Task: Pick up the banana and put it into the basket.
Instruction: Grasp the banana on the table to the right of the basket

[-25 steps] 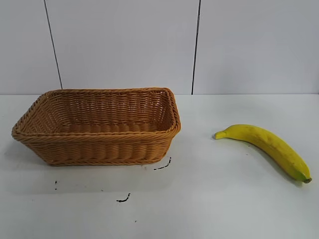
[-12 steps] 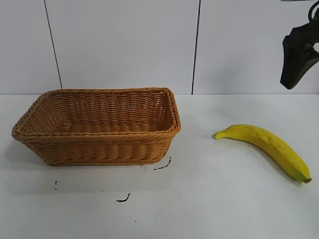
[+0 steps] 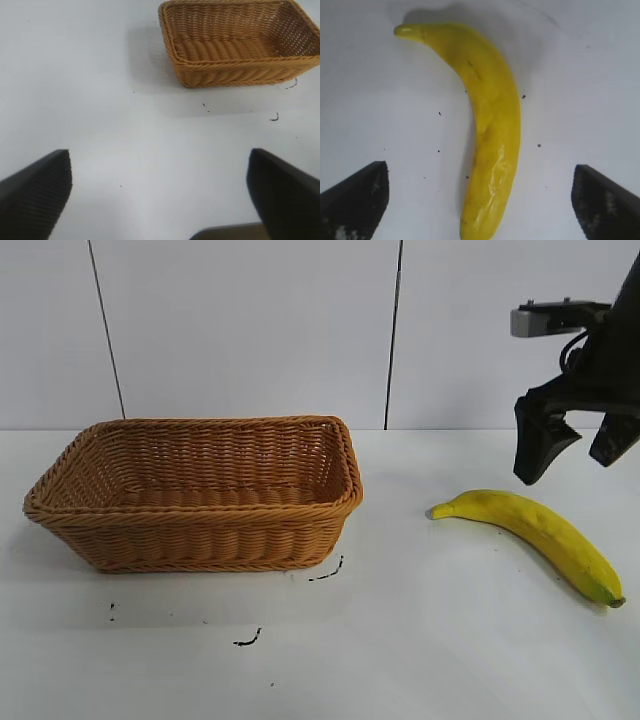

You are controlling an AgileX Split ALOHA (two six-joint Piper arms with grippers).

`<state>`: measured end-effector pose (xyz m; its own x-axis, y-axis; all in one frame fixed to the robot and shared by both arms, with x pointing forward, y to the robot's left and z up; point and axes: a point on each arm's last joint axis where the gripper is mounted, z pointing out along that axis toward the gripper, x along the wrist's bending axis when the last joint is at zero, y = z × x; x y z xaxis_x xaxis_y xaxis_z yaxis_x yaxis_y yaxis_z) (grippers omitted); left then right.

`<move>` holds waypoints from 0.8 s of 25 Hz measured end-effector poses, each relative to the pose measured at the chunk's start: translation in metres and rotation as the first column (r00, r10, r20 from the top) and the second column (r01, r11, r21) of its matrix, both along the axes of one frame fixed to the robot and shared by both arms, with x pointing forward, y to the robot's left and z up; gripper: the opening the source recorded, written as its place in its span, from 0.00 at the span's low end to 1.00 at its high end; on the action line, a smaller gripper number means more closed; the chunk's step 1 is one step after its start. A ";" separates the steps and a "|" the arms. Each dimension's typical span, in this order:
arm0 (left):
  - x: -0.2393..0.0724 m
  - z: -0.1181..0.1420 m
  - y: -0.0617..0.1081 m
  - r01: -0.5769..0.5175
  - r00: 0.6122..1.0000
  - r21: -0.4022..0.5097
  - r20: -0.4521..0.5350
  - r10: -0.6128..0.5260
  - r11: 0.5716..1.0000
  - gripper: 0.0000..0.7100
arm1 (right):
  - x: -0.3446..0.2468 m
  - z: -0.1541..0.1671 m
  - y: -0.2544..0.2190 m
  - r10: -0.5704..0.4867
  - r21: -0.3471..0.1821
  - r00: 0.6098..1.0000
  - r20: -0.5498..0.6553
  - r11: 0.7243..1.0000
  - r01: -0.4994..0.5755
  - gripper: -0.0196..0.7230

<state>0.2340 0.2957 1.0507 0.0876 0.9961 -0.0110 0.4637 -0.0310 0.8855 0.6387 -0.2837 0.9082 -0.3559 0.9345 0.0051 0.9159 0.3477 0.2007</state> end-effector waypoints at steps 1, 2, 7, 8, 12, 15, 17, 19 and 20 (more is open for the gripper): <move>0.000 0.000 0.000 0.000 1.000 0.000 0.000 0.000 1.000 0.97 | 0.001 -0.005 0.000 -0.002 -0.001 1.000 -0.004 1.000 0.002 0.96; 0.000 0.000 0.000 0.000 1.000 0.000 0.000 0.000 1.000 0.97 | 0.002 -0.009 0.000 -0.005 -0.001 1.000 -0.003 1.000 0.005 0.96; 0.000 0.000 0.000 0.000 1.000 0.000 0.000 0.000 1.000 0.97 | 0.005 -0.022 0.000 -0.015 -0.001 1.000 -0.001 1.000 0.015 0.96; 0.000 0.000 0.000 0.000 1.000 0.000 0.000 0.000 1.000 0.97 | 0.006 -0.025 0.000 -0.016 -0.001 1.000 -0.001 1.000 0.016 0.96; 0.000 0.000 0.000 0.000 1.000 0.000 0.000 0.000 1.000 0.97 | 0.007 -0.030 0.000 -0.025 -0.001 1.000 -0.004 1.000 0.025 0.96; 0.000 0.000 0.000 0.000 1.000 0.000 0.000 0.000 1.000 0.97 | 0.007 -0.030 0.000 -0.033 0.000 0.999 0.002 0.999 0.033 0.94; 0.000 0.000 0.000 0.000 1.000 0.000 0.000 0.000 1.000 0.97 | 0.007 -0.031 0.000 -0.033 0.000 0.999 0.001 0.999 0.033 0.81; 0.000 0.000 0.000 0.000 1.000 0.000 0.000 0.000 1.000 0.97 | 0.007 -0.031 0.000 -0.033 0.000 0.999 0.000 0.999 0.033 0.58; 0.000 0.000 0.000 0.000 1.000 0.000 0.000 0.000 1.000 0.97 | 0.007 -0.031 0.000 -0.033 0.000 0.999 0.000 0.999 0.033 0.43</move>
